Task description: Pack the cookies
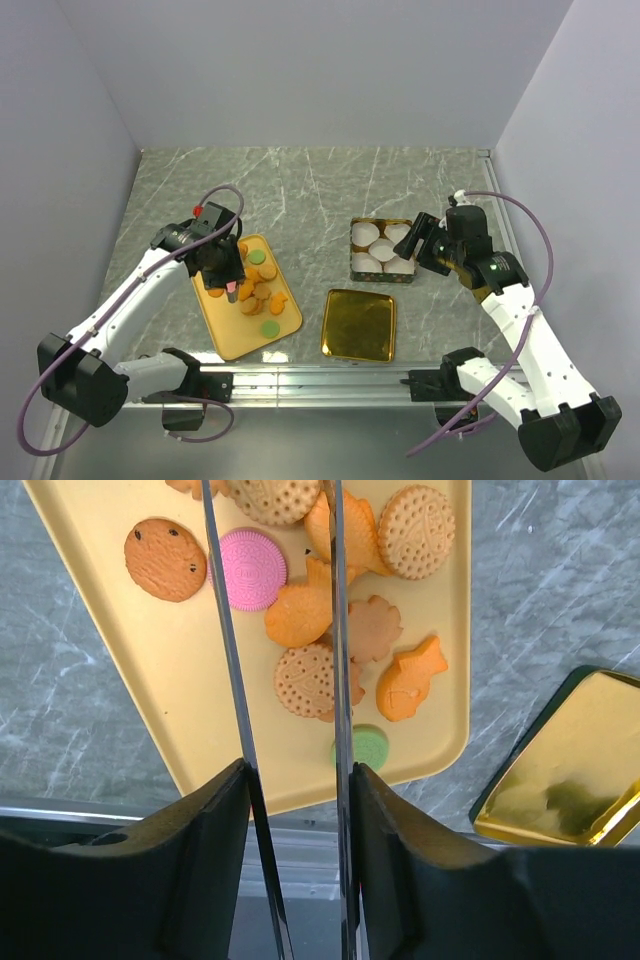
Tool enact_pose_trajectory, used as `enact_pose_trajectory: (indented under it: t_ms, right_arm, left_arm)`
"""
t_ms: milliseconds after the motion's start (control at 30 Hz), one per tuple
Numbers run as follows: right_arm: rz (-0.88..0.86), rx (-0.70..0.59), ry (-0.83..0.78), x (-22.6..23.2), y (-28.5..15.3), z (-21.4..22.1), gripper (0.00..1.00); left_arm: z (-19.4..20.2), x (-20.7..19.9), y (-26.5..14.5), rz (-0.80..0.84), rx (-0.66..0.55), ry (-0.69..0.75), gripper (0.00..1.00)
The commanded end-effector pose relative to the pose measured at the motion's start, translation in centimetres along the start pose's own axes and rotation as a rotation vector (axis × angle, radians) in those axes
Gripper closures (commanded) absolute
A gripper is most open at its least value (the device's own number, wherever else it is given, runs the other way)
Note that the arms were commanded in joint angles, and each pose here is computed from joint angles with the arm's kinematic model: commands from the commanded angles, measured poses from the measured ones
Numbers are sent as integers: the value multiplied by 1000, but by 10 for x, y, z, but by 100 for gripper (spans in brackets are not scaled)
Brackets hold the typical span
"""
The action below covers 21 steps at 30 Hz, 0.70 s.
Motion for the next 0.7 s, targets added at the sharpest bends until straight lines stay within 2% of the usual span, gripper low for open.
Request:
enact_pose_trajectory:
  t_ms: [0, 133, 400, 500, 667]
  right_arm:
    - [-22, -31, -16, 2, 0, -5, 22]
    - [-34, -20, -12, 5, 3, -4, 23]
    - [-23, -29, -23, 7, -3, -13, 23]
    - [-25, -28, -17, 7, -4, -13, 23]
    - [-26, -23, -9, 6, -4, -10, 23]
  left_arm:
    - [-3, -12, 1, 55, -14, -25, 55]
    - [-3, -10, -4, 50, -16, -28, 65]
    - [-4, -8, -20, 66, -25, -30, 78]
    - [-5, -9, -27, 79, -33, -35, 88]
    - [-6, -7, -34, 79, -44, -36, 97]
Point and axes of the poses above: each gripper's point midway between its finger pads, its own y axis out along the fingers, its own x axis along the line the jaws close on, z = x × y, the point moved 3 cm from there along -y, back along the fingers, and after that the axes turned 14 degrees about -y, right-handed, at the moved point
